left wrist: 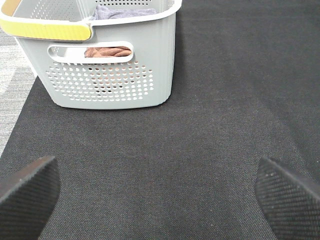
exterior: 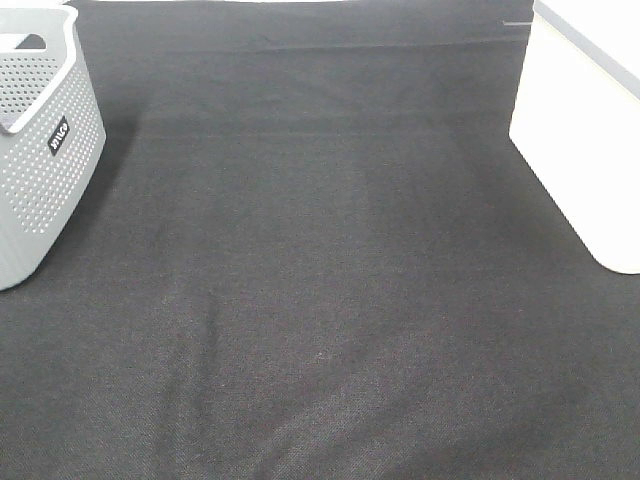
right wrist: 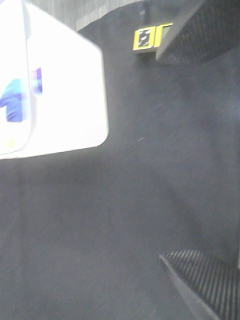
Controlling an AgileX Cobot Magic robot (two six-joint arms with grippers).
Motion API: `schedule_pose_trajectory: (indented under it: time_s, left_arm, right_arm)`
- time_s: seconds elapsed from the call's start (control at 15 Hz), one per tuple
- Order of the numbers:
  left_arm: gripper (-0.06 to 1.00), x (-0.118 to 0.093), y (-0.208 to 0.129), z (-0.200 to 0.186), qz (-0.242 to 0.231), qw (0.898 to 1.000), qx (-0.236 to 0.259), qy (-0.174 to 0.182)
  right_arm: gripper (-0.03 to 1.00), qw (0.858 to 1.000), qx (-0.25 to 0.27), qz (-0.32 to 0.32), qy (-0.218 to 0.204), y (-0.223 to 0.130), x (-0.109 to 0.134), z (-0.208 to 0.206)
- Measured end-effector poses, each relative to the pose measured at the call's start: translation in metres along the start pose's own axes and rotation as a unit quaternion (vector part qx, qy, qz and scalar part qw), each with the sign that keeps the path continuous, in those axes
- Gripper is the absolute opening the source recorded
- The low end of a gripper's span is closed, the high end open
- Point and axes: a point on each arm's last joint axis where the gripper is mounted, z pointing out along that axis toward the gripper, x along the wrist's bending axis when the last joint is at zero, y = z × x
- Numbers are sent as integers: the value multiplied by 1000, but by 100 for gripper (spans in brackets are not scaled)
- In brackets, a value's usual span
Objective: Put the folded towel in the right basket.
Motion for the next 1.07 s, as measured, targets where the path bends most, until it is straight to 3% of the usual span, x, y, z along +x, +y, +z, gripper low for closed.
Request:
schedule_pose_trajectory:
  time_s: [0.2, 0.4, 0.73, 1.07]
  left_arm:
    - [99, 0, 0, 0, 0, 1000, 0, 0]
    - [99, 0, 0, 0, 0, 1000, 0, 0]
    - [99, 0, 0, 0, 0, 1000, 0, 0]
    - [99, 0, 0, 0, 0, 1000, 0, 0]
  right_arm:
    - [96, 1000, -7, -5, 0, -34, 2, 17]
    - [96, 999, 46, -4, 1, -55, 4, 43]
    - [96, 999, 35, -1, 8, -57, 5, 52]
    - [96, 998, 33, 16, 49, -56, 13, 52]
